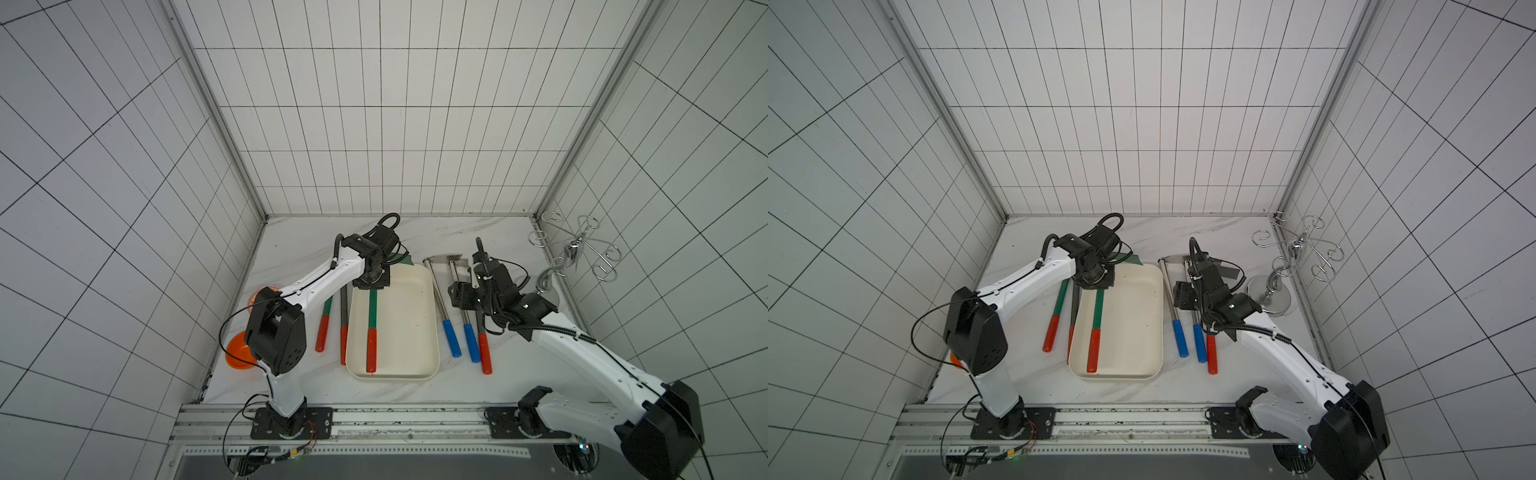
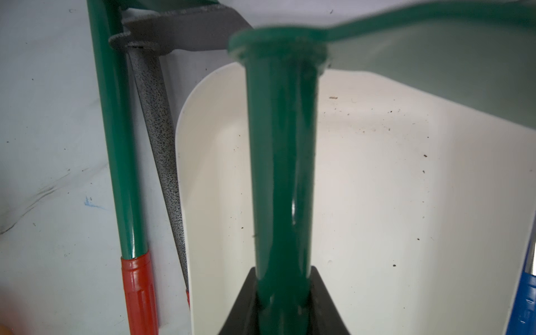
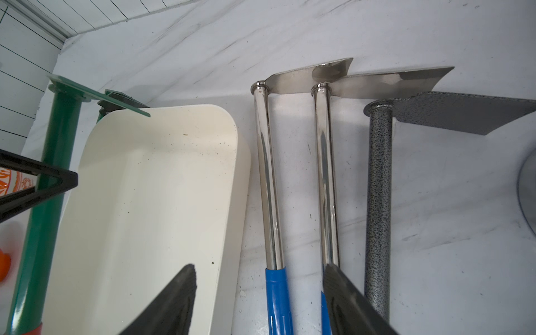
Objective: Put the small hoe into the storage box
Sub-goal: Place the hoe in the storage box.
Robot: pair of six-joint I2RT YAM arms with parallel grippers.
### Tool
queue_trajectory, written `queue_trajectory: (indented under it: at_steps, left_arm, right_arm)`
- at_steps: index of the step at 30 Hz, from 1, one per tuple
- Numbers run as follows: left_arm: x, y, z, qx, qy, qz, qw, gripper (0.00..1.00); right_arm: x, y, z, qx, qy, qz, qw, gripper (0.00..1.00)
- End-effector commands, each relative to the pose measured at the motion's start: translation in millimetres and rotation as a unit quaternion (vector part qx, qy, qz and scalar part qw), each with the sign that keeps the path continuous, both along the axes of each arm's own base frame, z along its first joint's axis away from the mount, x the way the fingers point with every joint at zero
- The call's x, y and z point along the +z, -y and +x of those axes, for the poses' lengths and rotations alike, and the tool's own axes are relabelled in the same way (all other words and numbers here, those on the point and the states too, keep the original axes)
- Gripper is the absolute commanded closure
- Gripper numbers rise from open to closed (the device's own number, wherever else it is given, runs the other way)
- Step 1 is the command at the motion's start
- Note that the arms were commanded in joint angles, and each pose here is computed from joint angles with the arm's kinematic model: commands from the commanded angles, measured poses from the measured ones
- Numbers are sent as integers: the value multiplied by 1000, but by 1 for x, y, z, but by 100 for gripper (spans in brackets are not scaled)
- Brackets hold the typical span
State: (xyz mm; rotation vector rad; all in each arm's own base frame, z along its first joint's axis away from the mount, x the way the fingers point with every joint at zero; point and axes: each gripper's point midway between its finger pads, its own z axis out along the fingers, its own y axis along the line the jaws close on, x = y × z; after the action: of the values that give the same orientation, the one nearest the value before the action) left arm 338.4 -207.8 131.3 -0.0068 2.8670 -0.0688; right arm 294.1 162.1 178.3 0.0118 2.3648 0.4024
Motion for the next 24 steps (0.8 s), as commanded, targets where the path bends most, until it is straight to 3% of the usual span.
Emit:
queue_trajectory:
  at_steps: [1, 24]
  left_arm:
    - [-1, 5, 12, 9, 25, -9, 1000, 100]
    - [-50, -11, 14, 8, 0, 65, 998, 100]
  right_arm:
    - [-11, 6, -5, -12, -17, -10, 1000, 30]
    - [-19, 10, -7, -13, -21, -19, 1000, 30]
